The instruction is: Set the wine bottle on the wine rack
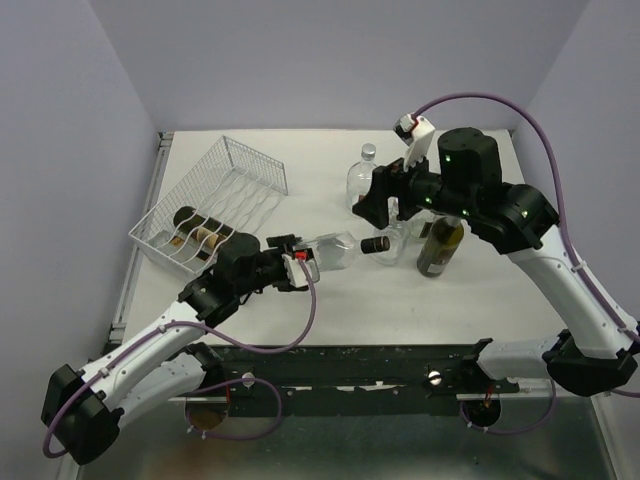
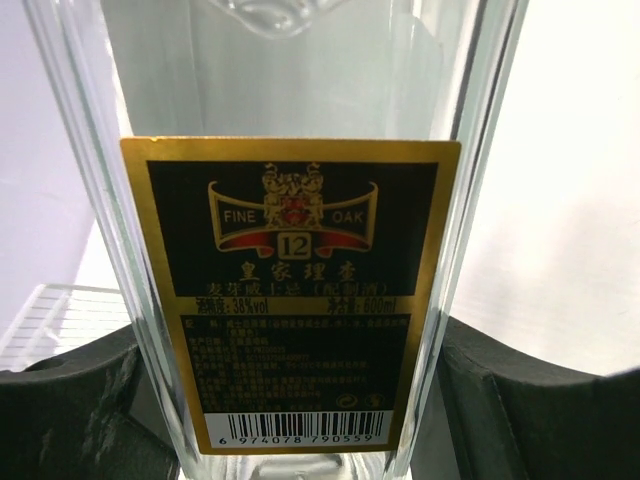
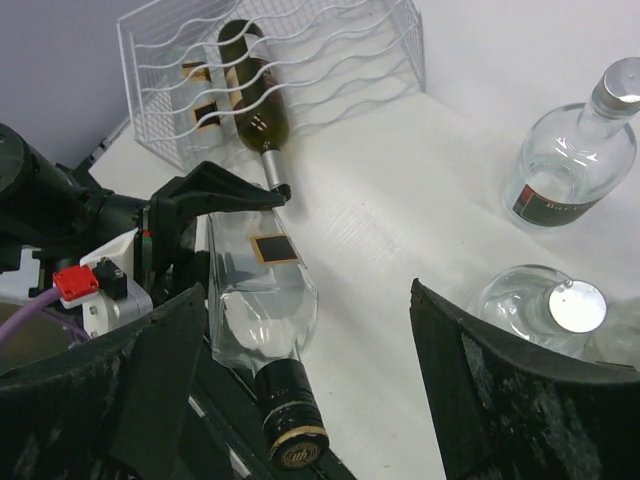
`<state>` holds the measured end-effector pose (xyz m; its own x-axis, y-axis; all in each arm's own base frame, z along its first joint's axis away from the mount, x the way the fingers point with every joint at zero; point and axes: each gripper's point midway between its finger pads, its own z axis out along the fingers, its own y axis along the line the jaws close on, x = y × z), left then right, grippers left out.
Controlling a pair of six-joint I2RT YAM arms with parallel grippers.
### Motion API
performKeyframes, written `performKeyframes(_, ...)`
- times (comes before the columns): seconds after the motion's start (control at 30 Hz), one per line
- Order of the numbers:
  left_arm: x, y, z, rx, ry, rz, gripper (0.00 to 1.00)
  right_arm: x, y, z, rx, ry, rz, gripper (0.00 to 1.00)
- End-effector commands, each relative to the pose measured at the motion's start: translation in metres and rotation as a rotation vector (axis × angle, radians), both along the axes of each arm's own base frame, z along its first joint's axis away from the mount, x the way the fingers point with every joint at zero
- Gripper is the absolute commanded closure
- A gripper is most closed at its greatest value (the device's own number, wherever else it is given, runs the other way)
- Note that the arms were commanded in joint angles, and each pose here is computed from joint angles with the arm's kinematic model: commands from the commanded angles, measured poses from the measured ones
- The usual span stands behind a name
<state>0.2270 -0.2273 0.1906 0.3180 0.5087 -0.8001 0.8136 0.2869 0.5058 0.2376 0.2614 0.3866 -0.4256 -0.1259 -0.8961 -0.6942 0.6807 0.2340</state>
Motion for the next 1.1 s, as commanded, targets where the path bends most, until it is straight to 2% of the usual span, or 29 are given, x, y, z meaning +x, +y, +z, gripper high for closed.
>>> performKeyframes(0.0, 0.026, -0.004, 0.057, 0.029, -0.395, -0.035, 1.00, -0.013, -0.009, -0.025, -0.151, 0.101, 0.048, 0.11)
performKeyframes(0.17, 0.033, -0.005, 0.059, 0.151, -0.527, -0.084, 1.00, -0.046, -0.009, -0.051, -0.257, 0.331, 0.165, 0.15)
performKeyframes(0.37, 0.045, -0.008, 0.058, 0.252, -0.623, -0.099, 1.00, -0.072, -0.013, -0.082, -0.327, 0.459, 0.280, 0.14)
performKeyframes(0.73, 0.042, -0.006, 0.077, 0.268, -0.658, -0.105, 1.00, -0.087, -0.008, -0.146, -0.485, 0.599, 0.327, 0.17)
performKeyframes(1.07, 0.045, -0.006, 0.093, 0.238, -0.607, -0.073, 1.00, -0.105, 0.011, -0.165, -0.515, 0.641, 0.414, 0.18)
